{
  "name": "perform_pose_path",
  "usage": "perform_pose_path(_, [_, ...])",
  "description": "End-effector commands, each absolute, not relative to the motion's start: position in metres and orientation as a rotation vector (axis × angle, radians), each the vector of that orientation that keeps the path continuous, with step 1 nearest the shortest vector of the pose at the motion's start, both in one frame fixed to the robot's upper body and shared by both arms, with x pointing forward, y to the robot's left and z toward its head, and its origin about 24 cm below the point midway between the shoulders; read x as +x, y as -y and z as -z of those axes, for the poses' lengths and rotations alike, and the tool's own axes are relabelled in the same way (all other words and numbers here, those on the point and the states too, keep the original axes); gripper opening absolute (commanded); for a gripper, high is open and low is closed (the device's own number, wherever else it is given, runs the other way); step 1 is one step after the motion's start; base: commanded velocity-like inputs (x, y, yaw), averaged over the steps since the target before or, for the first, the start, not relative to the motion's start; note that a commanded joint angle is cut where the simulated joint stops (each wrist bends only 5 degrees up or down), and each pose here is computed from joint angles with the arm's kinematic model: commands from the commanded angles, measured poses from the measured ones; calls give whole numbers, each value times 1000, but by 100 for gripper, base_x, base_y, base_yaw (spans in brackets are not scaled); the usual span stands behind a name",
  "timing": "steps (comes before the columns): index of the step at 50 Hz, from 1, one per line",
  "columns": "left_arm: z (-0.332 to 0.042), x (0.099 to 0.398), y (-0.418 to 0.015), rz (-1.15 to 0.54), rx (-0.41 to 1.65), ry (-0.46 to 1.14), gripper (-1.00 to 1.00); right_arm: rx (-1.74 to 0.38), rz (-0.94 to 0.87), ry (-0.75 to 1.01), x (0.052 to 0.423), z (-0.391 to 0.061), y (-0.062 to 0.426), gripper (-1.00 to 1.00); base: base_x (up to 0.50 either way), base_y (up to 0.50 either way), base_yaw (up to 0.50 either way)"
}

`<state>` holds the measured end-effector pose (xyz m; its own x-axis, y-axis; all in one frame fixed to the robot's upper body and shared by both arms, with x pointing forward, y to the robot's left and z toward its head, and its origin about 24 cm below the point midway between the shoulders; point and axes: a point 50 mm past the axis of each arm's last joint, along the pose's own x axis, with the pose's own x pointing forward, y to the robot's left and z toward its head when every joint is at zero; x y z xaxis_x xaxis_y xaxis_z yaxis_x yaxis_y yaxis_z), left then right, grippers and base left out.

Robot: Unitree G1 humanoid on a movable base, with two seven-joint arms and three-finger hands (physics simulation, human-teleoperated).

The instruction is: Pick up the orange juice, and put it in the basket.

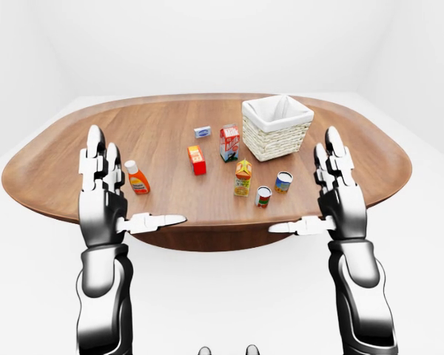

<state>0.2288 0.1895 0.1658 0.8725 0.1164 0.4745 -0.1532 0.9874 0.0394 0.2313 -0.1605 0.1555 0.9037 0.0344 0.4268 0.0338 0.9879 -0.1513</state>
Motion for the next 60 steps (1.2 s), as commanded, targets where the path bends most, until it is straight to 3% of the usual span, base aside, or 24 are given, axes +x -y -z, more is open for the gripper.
perform_pose_path(1, [-167,227,-190,-140,84,496,100,-194,-3,535,222,-175,159,100,0,0,0])
perform_pose_path(20, [-171,223,-188,-146,92,515,100,-255,4,631,212,-196,163,100,1,0,0])
perform_pose_path(60, [-164,228,-191,-147,90,481,100,-300,15,729,203,-215,162,100,50,0,0])
